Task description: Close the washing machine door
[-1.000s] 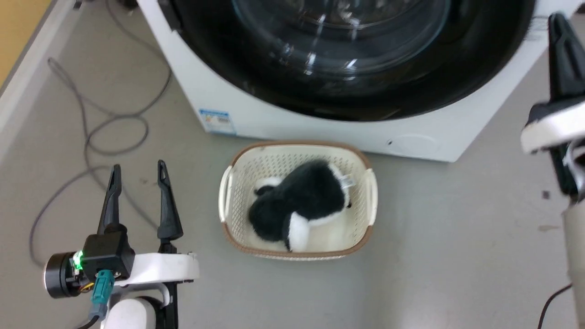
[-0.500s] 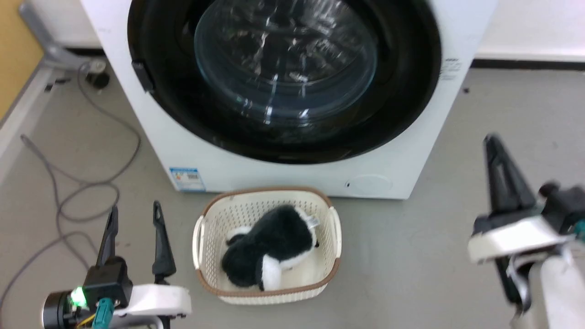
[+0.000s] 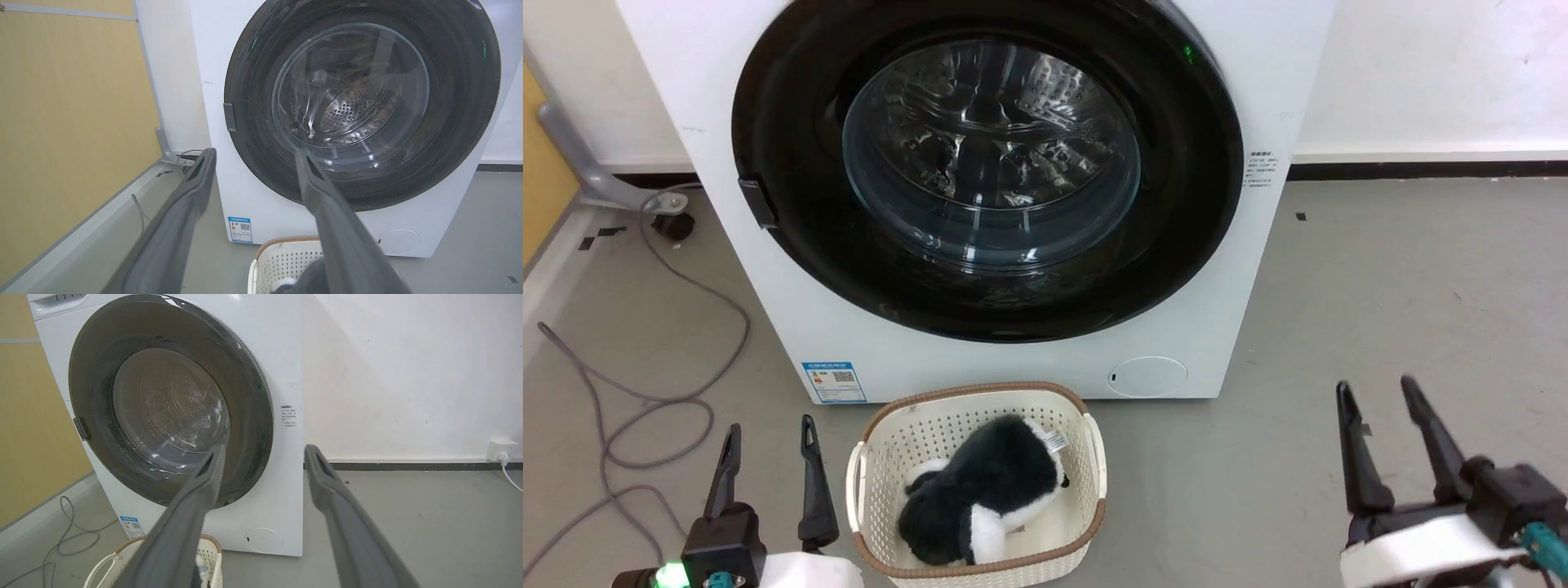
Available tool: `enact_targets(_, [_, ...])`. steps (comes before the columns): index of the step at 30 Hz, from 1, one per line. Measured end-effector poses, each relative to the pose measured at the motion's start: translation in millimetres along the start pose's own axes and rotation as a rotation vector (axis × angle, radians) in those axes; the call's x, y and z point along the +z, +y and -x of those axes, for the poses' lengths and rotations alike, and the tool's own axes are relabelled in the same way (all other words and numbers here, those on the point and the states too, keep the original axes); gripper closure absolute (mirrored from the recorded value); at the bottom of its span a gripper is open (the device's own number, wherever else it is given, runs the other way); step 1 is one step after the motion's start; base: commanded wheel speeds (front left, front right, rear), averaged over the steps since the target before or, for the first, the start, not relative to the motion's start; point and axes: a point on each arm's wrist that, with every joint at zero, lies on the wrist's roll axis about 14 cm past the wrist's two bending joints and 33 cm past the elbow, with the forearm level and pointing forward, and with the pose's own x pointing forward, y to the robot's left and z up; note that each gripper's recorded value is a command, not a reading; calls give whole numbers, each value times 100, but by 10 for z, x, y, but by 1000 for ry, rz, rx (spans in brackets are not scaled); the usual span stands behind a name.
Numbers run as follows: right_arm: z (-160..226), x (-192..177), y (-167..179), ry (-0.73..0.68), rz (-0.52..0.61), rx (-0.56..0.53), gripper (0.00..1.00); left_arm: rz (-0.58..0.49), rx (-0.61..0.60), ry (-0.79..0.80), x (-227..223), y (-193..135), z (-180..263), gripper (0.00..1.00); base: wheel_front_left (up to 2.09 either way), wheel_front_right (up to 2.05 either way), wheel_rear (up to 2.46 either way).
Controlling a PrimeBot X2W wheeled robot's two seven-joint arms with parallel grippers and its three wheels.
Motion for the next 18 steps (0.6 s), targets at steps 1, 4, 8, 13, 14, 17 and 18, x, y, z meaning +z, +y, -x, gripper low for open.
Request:
enact_targets(1, [28,-18,2,6,-5,-1,0,-4,-2,-2,7,-3,2,0,0,0,0])
enact_targets(4, [42,-26,7,9,-7,0,100,-6,-4,-5,16,-10,3,100,0,0,0])
enact_targets(8, [41,-28,8,11,-6,0,100,-6,-3,-3,13,-9,3,100,0,0,0])
enact_targets(13, [36,-46,16,21,-5,3,100,-5,-6,8,-4,-11,6,100,0,0,0])
enact_targets(14, [35,-51,18,25,-5,4,100,-5,-6,10,-8,-11,6,100,0,0,0])
enact_targets(17, [32,-55,24,28,-4,6,100,-5,-7,16,-16,-12,7,100,0,0,0])
enact_targets(18, [31,-57,27,29,-4,6,100,-4,-10,18,-18,-16,8,100,0,0,0])
